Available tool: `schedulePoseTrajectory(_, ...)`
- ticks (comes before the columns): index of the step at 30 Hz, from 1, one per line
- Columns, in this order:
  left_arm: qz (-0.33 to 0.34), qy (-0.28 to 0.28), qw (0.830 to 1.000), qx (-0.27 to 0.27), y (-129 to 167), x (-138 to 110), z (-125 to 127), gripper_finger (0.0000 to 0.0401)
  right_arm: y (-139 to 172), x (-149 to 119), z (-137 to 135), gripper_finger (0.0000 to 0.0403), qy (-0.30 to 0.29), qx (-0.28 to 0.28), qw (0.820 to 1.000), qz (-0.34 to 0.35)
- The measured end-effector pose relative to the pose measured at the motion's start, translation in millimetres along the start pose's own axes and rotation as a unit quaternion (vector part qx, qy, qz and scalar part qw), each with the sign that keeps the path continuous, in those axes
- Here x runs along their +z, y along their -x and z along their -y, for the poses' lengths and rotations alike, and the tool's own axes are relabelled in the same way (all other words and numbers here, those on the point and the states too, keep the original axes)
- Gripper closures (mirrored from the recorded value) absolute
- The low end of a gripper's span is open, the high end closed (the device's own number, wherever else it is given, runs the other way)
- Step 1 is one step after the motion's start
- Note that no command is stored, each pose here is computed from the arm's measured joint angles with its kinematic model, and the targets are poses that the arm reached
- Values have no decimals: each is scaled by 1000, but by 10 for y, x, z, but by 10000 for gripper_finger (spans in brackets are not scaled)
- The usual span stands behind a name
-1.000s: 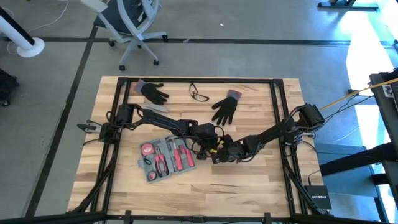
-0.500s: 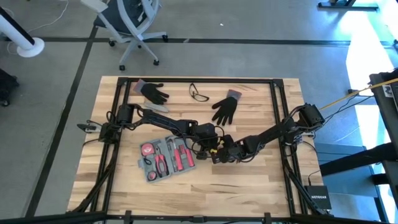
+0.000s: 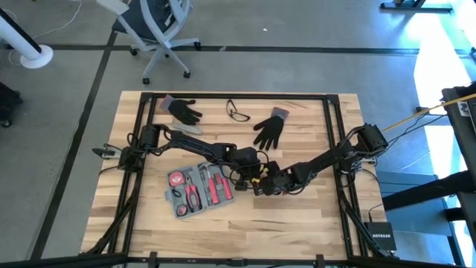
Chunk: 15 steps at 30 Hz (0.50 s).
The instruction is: Prefit tool cases
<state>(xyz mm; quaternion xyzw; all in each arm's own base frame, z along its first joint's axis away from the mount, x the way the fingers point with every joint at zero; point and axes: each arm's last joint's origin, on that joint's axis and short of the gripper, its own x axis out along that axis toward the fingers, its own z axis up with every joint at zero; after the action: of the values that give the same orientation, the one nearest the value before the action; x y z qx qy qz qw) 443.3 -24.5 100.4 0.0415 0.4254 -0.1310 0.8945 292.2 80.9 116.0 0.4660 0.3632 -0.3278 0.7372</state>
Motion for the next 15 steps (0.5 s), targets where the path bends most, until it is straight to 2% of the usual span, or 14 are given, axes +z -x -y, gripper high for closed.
schedulePoseTrajectory(4,1,20,1000,5,26,3,-52,401,69,-9,-50,403,6,11,1000,-1)
schedulePoseTrajectory(8,1,32,999,6,58,-2,-127,401,243,30,-142,403,27,41,998,30)
schedulePoseTrajectory(15,-8,28,1000,10,73,-29,-187,401,306,-13,-58,403,58,8,998,-34)
